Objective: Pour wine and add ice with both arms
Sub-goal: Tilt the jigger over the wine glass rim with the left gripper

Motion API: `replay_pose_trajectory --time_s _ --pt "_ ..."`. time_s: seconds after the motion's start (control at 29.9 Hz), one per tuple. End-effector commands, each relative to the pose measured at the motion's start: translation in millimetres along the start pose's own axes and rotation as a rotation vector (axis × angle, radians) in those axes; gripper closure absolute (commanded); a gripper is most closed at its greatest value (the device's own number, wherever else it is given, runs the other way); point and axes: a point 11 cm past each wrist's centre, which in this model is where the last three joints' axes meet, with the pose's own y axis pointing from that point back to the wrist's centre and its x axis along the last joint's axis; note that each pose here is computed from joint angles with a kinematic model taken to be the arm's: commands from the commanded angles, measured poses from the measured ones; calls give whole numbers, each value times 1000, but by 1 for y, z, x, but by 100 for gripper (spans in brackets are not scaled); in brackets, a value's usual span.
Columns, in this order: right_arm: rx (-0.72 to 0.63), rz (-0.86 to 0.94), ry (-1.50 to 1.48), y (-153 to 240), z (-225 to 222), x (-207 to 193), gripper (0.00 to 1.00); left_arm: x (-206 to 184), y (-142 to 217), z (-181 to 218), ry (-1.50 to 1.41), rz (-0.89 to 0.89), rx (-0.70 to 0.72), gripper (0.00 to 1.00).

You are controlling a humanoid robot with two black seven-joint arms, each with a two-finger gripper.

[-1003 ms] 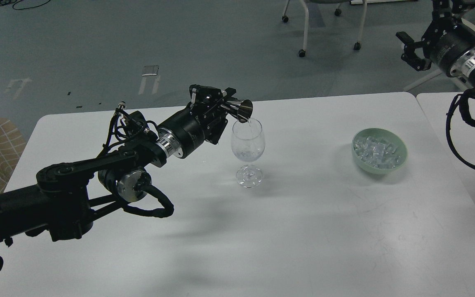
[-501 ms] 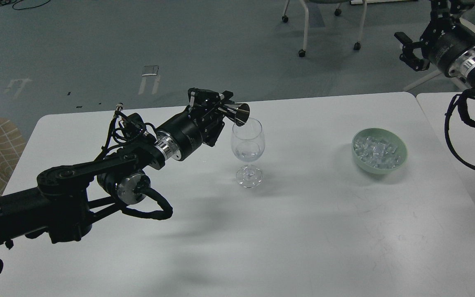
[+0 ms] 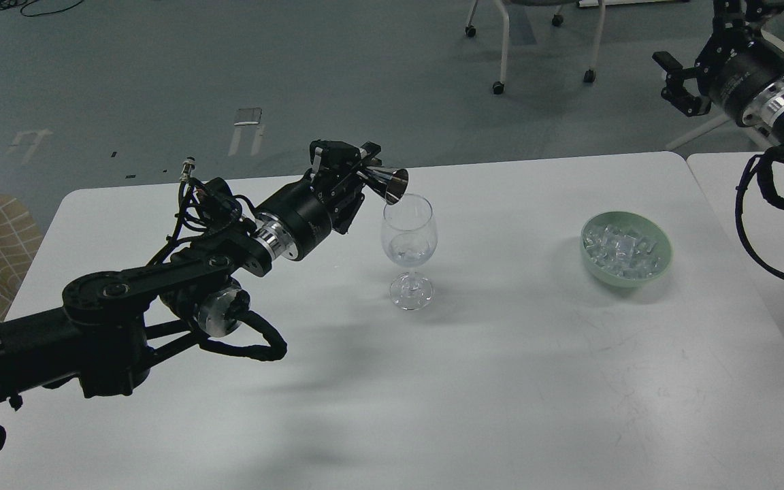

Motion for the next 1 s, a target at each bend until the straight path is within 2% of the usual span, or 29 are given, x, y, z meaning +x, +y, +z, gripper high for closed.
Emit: replay_pose_trajectory --time_s 0.0,0.4,0.67,0.97 --pt "-1 0 -1 0 1 -1 0 1 0 0 -40 7 -5 99" --pt "1 1 1 0 -1 1 0 -9 -3 2 -184 -28 -5 99" --pt "-1 2 0 0 1 1 0 -24 -2 -11 -415 -73 2 99" --pt "-1 4 0 0 1 1 0 -23 -2 -12 -438 -70 0 99"
